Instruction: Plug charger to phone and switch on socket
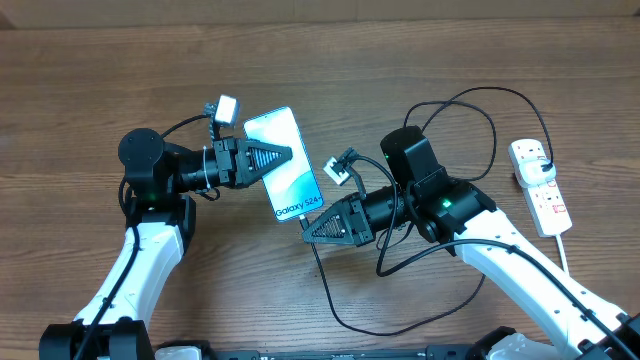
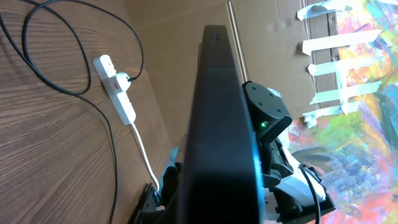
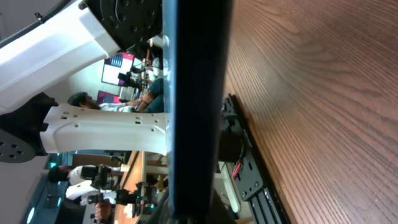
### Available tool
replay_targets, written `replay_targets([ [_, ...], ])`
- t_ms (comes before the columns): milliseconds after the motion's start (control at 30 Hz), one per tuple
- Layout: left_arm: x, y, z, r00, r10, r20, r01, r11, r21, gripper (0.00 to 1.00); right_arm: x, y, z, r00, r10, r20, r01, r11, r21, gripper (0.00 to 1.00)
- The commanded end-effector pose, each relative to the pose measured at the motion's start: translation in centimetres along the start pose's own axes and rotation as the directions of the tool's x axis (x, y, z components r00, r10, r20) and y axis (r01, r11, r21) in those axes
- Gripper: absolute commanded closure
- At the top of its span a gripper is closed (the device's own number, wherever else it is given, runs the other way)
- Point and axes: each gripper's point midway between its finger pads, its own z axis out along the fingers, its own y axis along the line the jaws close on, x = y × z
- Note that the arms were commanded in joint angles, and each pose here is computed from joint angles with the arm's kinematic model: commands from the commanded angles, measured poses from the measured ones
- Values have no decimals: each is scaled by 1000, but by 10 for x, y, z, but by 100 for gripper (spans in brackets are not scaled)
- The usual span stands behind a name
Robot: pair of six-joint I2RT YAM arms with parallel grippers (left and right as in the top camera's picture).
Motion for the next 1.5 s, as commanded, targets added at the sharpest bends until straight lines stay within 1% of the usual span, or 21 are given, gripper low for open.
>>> replay_targets([
  [0, 1, -5, 2, 999, 51, -17, -51, 999, 8, 96, -7, 18, -6, 999, -48, 15, 49, 998, -28, 96],
  [1033, 1, -5, 2, 997, 78, -18, -78, 997, 9, 96, -7, 19, -7, 998, -57, 16, 57, 998, -30, 96],
  [1467, 5, -6, 2, 995, 88, -41, -87, 996, 17, 96, -8, 15, -7, 998, -53, 25, 53, 999, -8, 96],
])
